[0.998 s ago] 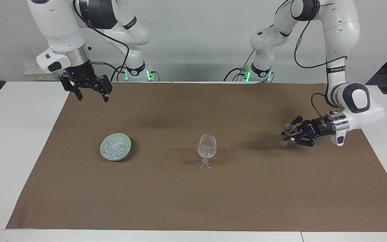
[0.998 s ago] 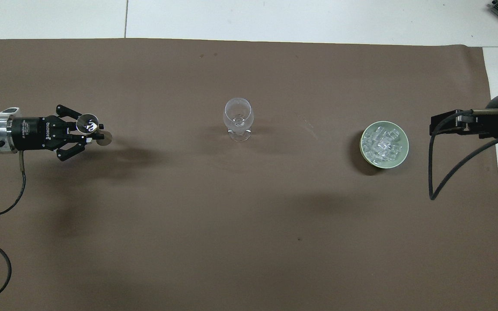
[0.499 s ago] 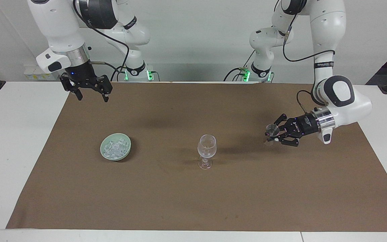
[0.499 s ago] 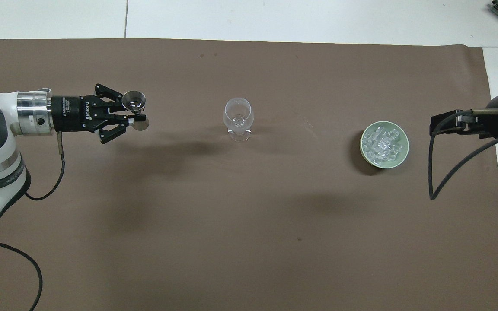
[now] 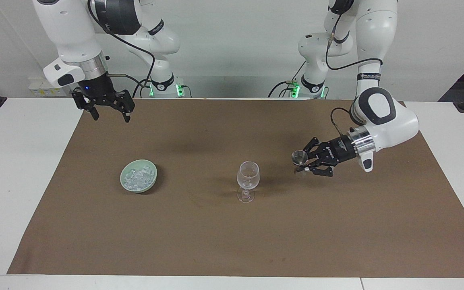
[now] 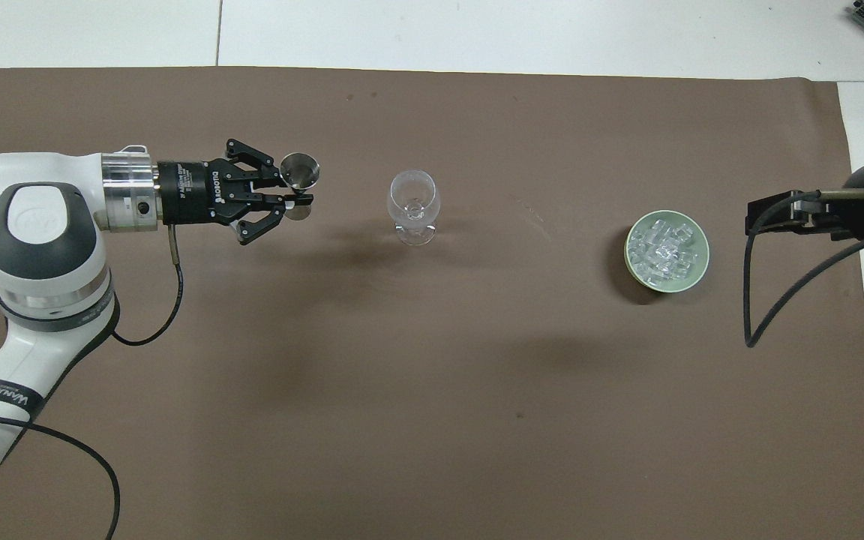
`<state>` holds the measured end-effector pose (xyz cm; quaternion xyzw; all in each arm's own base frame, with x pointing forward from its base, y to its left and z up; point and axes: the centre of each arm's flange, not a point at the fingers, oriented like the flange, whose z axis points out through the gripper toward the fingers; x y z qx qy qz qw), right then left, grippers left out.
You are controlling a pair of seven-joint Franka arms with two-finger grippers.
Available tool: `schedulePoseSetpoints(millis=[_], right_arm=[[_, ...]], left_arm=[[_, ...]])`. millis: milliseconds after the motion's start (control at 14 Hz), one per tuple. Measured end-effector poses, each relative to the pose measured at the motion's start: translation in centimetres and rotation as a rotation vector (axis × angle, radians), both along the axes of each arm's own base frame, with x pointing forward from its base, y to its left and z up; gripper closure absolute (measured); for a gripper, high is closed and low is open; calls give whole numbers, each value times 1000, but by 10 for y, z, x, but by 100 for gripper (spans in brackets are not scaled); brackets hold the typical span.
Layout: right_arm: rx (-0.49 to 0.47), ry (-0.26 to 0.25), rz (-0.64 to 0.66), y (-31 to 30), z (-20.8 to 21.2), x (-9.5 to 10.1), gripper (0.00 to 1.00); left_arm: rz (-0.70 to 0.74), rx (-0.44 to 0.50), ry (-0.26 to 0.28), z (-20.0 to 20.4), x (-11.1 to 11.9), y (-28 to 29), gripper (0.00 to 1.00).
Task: Pour wine and add ice with both arms
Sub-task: 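Lift the cup with the left gripper toward the wine glass, then tilt the held cup over the clear wine glass with the left gripper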
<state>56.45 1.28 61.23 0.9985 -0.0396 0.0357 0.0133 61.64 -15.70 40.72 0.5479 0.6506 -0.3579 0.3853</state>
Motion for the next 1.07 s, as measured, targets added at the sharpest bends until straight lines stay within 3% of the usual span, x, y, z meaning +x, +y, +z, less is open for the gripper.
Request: schedulePoseSetpoints(millis=[356,642,1069], right_arm=[[0,0,0,0,0,0,0],[0,0,0,0,0,0,0],[0,0,0,0,0,0,0]], left_arm=[[-1,40,-36,3,-7,-44,77],[17,43,-36,11,-7,-52,77],[15,141,-124,20,-16,-98,77]])
